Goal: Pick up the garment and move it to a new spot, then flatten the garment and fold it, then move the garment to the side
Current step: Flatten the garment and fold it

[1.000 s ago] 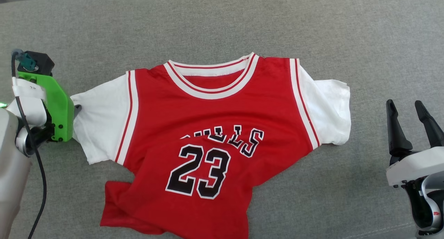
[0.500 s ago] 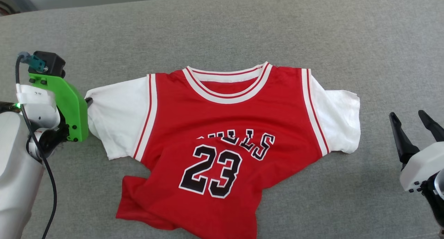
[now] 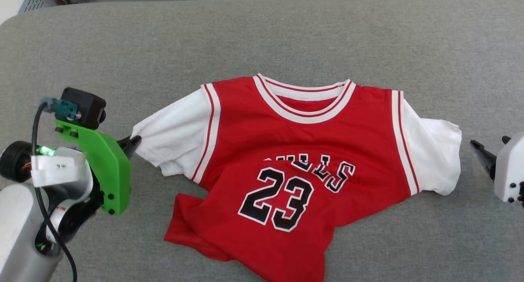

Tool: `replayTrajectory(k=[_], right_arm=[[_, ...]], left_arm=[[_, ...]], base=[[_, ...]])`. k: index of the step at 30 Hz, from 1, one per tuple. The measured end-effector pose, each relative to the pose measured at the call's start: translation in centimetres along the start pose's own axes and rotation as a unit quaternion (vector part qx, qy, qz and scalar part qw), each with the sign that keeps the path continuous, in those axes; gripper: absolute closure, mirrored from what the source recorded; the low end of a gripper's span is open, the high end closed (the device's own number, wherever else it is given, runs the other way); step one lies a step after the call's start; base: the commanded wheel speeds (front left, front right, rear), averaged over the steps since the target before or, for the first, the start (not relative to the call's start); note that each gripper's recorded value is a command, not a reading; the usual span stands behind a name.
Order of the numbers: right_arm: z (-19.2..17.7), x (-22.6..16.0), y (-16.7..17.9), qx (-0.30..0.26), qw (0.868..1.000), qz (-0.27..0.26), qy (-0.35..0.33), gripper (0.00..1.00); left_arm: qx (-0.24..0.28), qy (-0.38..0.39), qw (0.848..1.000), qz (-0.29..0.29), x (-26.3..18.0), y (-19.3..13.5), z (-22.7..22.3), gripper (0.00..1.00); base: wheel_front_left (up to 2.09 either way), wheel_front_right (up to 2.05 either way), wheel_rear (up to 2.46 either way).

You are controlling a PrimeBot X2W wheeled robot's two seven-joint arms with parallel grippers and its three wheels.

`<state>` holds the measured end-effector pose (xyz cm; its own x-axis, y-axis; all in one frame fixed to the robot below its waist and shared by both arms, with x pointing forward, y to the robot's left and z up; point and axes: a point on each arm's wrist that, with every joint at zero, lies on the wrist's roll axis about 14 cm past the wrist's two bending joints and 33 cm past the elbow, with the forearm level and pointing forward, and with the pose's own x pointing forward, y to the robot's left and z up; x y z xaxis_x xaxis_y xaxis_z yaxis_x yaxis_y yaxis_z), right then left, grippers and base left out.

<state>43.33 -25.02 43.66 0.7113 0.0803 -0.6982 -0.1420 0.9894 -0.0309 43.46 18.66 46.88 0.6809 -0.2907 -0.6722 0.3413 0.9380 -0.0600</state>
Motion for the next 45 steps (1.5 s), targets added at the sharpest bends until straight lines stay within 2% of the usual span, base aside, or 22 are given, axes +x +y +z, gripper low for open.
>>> replayTrajectory(k=[7, 11, 12, 17, 18, 20, 25, 29, 36, 41, 45], right_arm=[[-0.7, 3.2, 0.8, -0.036, 0.997, 0.015, 0.066, 0.00], [-1.3, 4.9, 1.7, -0.053, 0.994, 0.024, 0.090, 0.00], [-2.2, 5.8, 2.1, -0.073, 0.991, 0.030, 0.111, 0.00], [-3.4, 6.8, 2.1, -0.099, 0.985, 0.032, 0.135, 0.00], [-3.6, 7.0, 2.2, -0.101, 0.985, 0.034, 0.138, 0.53], [-3.7, 7.2, 2.2, -0.104, 0.984, 0.036, 0.138, 1.00], [-2.9, 7.6, 2.4, -0.100, 0.988, 0.042, 0.112, 1.00], [-1.8, 7.2, 2.3, -0.090, 0.992, 0.040, 0.074, 1.00], [2.2, 4.7, 0.9, -0.058, 0.998, 0.026, -0.013, 1.00], [6.5, 1.2, -0.2, -0.048, 0.993, 0.013, -0.104, 1.00], [9.7, -2.3, -0.9, -0.031, 0.985, 0.010, -0.171, 1.00]], left_arm=[[0.003, 0.000, 1.000, -0.021, -1.5, -2.0, -0.7, 1.00], [0.001, -0.001, 1.000, -0.021, -1.7, -2.1, -0.8, 1.00], [-0.001, 0.002, 1.000, -0.021, -1.7, -2.0, -1.0, 1.00], [-0.006, 0.014, 1.000, -0.019, -1.5, -1.8, -1.8, 1.00], [-0.007, 0.016, 1.000, -0.018, -1.4, -1.7, -2.0, 1.00], [-0.008, 0.020, 1.000, -0.016, -1.4, -1.5, -2.2, 1.00], [-0.013, 0.020, 1.000, -0.008, -1.5, -1.0, -2.5, 1.00], [-0.027, -0.009, 1.000, 0.002, -1.9, -0.3, -1.5, 1.00], [-0.030, -0.069, 0.997, 0.025, -4.0, 0.9, 0.9, 1.00], [-0.026, -0.131, 0.990, 0.040, -6.5, 1.4, 3.4, 1.00], [-0.020, -0.185, 0.981, 0.051, -8.7, 1.4, 5.4, 1.00]], base=[[0.00, 0.00, 0.00], [0.00, 0.00, 0.00], [0.00, 0.00, 0.00], [0.00, 0.00, 0.00], [0.00, 0.00, 0.00], [0.00, 0.00, 0.00], [0.00, 0.00, 0.00], [0.00, 0.00, 0.00], [0.00, 0.00, 0.00], [0.00, 0.00, 0.00], [0.00, 0.00, 0.00]])
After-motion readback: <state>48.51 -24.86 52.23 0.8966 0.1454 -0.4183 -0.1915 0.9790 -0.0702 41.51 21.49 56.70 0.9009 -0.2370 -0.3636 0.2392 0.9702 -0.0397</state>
